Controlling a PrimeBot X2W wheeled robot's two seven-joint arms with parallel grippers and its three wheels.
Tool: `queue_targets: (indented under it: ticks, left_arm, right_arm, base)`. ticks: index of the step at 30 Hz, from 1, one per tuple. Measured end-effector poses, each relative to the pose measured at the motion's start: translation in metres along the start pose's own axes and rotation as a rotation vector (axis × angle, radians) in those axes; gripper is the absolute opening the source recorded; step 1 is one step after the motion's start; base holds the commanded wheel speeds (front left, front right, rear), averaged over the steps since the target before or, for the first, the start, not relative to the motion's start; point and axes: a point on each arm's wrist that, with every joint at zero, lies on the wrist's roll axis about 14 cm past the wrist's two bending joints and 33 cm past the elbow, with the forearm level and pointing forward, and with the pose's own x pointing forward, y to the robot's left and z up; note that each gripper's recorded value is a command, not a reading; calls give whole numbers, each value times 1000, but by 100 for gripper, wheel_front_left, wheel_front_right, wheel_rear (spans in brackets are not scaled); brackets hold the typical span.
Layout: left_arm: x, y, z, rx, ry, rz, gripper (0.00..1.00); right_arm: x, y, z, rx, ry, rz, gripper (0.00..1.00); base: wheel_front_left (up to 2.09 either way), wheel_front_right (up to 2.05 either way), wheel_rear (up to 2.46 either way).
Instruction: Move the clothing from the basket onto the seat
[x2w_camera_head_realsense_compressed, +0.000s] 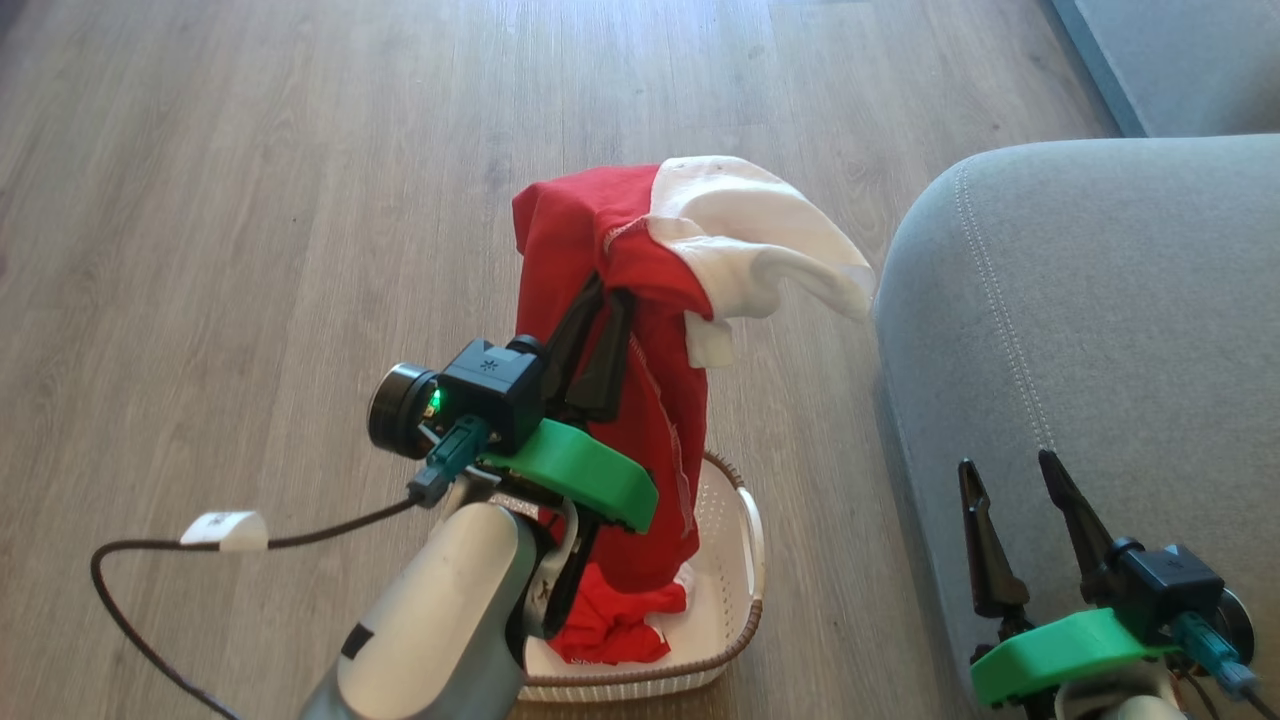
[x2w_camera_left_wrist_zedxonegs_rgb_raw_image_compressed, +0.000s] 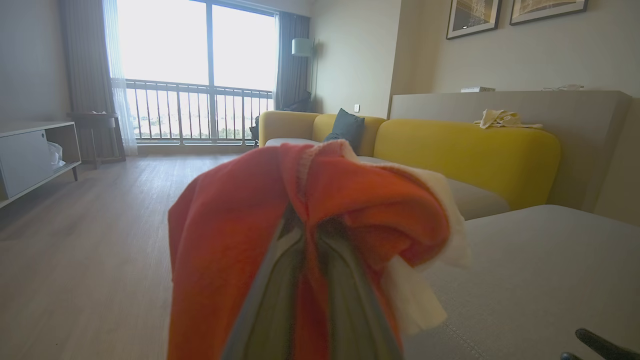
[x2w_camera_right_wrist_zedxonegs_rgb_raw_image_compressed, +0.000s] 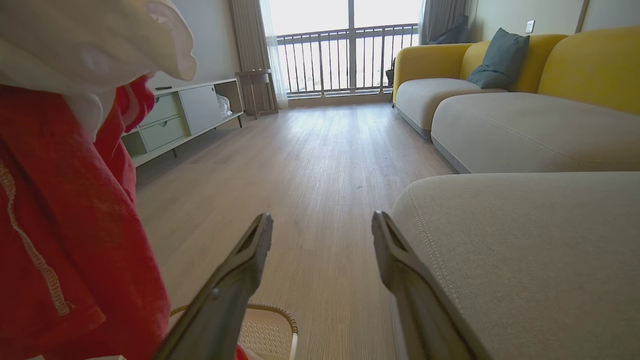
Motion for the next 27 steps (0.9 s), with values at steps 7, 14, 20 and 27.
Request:
queue_targets:
  ticks: [7,14,20,27]
  left_arm:
    - [0,0,-2,-2,5,-1,0]
    - [0,-6,-7,-6,18,-18,0]
    - [-2,-15,-12,-18,33,-47,0]
    - [-8,-31,-14,-23,46,-95,0]
  right_arm:
    - [3,13,5,6,-17,37,100]
    - [5,46,12,19,-39,135,100]
    - [9,101,16,34,-52,312,100]
    - [13,125,21,29,-68,394,100]
  base:
    - [0,0,0]
    - [0,0,0]
    - [0,0,0]
    - [0,0,0]
